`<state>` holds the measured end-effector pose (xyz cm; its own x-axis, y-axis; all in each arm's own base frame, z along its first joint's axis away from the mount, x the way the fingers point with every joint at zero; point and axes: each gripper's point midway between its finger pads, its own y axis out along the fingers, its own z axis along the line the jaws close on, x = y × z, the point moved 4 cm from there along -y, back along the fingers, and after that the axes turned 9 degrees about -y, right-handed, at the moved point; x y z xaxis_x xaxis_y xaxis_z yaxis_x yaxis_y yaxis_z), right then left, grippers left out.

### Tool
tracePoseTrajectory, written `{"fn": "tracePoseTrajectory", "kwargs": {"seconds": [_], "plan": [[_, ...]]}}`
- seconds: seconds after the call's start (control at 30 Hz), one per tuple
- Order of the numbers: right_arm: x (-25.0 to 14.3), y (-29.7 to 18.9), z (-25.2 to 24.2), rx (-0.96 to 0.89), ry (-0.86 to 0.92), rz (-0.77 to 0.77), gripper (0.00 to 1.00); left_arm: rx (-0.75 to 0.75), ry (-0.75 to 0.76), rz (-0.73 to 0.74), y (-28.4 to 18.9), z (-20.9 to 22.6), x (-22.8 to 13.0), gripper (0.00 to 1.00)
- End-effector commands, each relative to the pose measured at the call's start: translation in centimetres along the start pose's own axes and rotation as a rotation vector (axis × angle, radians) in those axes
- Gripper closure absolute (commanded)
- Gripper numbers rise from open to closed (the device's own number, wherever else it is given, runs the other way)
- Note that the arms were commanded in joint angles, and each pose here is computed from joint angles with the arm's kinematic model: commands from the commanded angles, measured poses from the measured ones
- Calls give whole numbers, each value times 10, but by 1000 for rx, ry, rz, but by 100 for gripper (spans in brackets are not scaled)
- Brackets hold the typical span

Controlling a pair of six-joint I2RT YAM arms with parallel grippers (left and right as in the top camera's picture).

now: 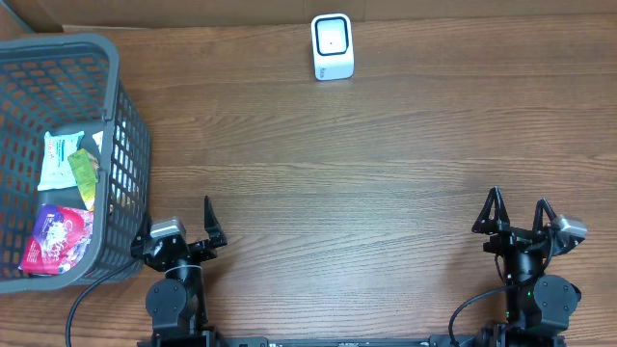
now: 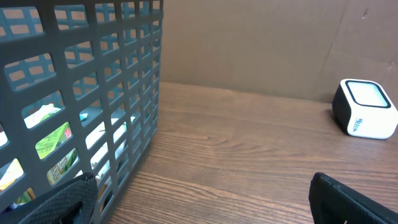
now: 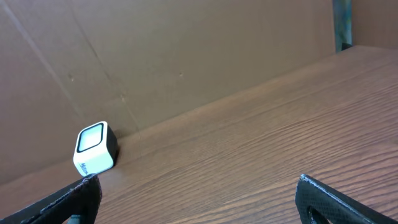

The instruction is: Scan the item barcode

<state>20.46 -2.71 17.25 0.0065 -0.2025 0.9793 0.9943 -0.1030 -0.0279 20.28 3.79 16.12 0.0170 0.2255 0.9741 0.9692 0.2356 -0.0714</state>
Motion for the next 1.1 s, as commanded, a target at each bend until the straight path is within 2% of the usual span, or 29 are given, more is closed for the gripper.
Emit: {"fn": "tracePoseTrajectory", "kwargs": {"seconds": [0.0, 1.07], "plan": [[-1, 0, -1, -6, -7, -8, 0, 4, 21, -11, 0, 0, 1, 0], [-1, 0, -1, -6, -8, -9, 0, 12, 30, -14, -1, 1, 1, 0]]}}
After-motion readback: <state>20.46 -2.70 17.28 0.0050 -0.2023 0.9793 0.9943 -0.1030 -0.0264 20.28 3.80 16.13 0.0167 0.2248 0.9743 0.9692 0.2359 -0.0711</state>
